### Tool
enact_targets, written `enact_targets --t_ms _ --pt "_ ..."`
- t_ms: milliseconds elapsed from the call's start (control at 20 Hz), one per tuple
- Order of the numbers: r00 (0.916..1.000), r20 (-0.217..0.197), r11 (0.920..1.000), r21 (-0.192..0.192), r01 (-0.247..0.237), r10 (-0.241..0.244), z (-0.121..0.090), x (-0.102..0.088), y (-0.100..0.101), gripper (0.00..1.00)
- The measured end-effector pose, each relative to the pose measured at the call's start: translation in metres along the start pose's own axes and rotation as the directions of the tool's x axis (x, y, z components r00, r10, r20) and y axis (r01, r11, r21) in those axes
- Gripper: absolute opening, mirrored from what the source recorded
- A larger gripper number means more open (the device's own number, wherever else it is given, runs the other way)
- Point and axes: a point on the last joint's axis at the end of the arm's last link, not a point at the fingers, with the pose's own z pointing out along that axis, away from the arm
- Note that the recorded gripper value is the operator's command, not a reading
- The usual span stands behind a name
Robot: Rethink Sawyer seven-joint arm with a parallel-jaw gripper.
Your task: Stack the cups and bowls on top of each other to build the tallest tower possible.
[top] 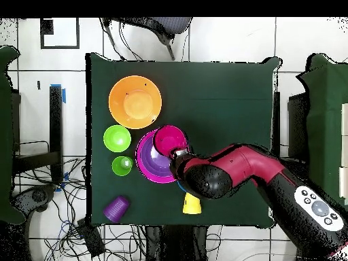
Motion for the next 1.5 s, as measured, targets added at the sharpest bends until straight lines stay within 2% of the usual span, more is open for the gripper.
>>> enact_targets --t_ms 350,700,1050,1250,1500 --pt "0.9999 -0.010 0.9999 -0.009 -0.008 0.008 -0.003 0.007 0.010 0.00" --pt "0.9997 0.005 0.9995 -0.022 -0.023 0.024 -0.007 0.012 0.029 0.00" --pt "0.9999 0.012 0.9991 -0.041 -0.009 0.009 -0.006 0.009 0.047 0.00" --pt "0.9998 0.021 0.9994 -0.034 0.006 -0.005 -0.005 0.004 0.054 0.00" --pt "0.9987 0.051 1.0000 -0.003 0.005 -0.005 -0.004 -0.001 0.055 0.00"
